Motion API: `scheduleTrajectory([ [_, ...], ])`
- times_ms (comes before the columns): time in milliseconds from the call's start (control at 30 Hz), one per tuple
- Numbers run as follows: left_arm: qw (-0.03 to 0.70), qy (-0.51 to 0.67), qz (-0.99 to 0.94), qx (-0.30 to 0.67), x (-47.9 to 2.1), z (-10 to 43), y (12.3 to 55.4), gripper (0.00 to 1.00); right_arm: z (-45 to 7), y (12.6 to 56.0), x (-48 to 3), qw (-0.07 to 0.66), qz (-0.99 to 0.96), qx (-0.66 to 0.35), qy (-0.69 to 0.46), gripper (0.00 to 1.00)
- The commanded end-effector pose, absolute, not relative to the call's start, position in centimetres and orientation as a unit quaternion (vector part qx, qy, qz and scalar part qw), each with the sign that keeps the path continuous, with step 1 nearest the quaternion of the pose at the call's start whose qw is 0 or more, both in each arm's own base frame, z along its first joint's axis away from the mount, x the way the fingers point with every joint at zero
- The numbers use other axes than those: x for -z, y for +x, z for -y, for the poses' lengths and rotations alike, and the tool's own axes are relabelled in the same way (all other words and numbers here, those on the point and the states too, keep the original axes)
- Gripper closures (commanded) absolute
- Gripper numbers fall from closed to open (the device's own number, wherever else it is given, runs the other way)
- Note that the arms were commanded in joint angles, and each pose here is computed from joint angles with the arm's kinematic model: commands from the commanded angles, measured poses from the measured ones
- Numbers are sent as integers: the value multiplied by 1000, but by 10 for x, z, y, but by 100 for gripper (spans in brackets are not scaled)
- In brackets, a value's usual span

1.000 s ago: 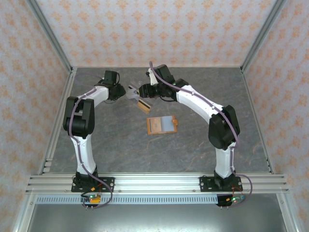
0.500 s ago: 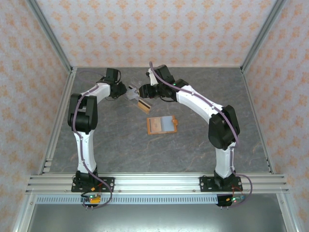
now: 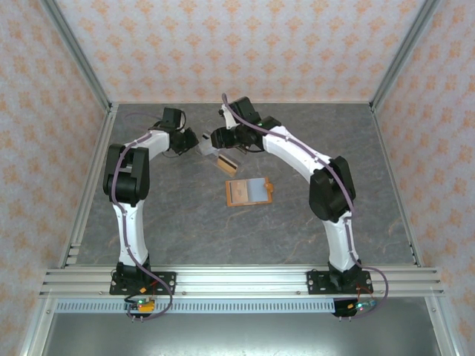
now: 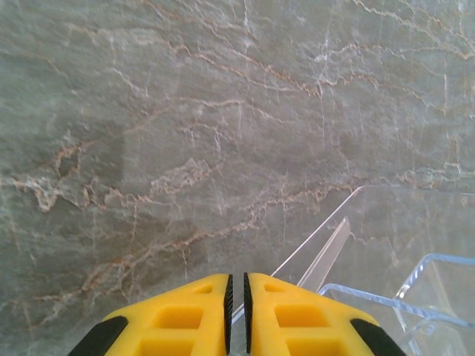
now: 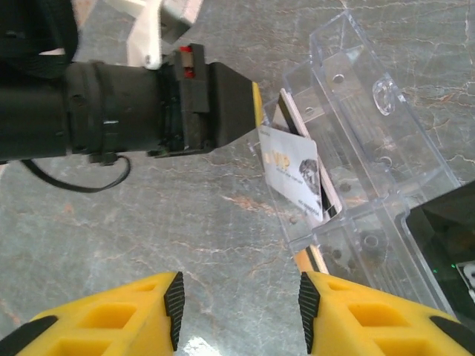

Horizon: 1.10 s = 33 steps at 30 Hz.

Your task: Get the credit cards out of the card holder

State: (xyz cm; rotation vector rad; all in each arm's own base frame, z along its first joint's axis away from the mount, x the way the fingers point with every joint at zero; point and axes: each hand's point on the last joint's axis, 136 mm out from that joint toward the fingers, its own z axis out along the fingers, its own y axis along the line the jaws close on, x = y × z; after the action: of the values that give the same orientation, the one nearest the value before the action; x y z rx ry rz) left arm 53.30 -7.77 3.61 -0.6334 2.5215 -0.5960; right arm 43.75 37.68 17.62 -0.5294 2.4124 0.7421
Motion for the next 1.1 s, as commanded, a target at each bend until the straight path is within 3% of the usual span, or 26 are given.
scheduleTrajectory([
  [0,223,-215,-923,227,-38,82,518,85,-374,448,-164,273,-907,-243,-210,54],
  [333,216,-220,-927,215,-35,79,511,85,-385,483,-130,271,-908,-218,-234,58],
  [1067,208,-216,-926,229,-34,84,509,85,-393,501,-109,290,-893,-192,-287,69],
])
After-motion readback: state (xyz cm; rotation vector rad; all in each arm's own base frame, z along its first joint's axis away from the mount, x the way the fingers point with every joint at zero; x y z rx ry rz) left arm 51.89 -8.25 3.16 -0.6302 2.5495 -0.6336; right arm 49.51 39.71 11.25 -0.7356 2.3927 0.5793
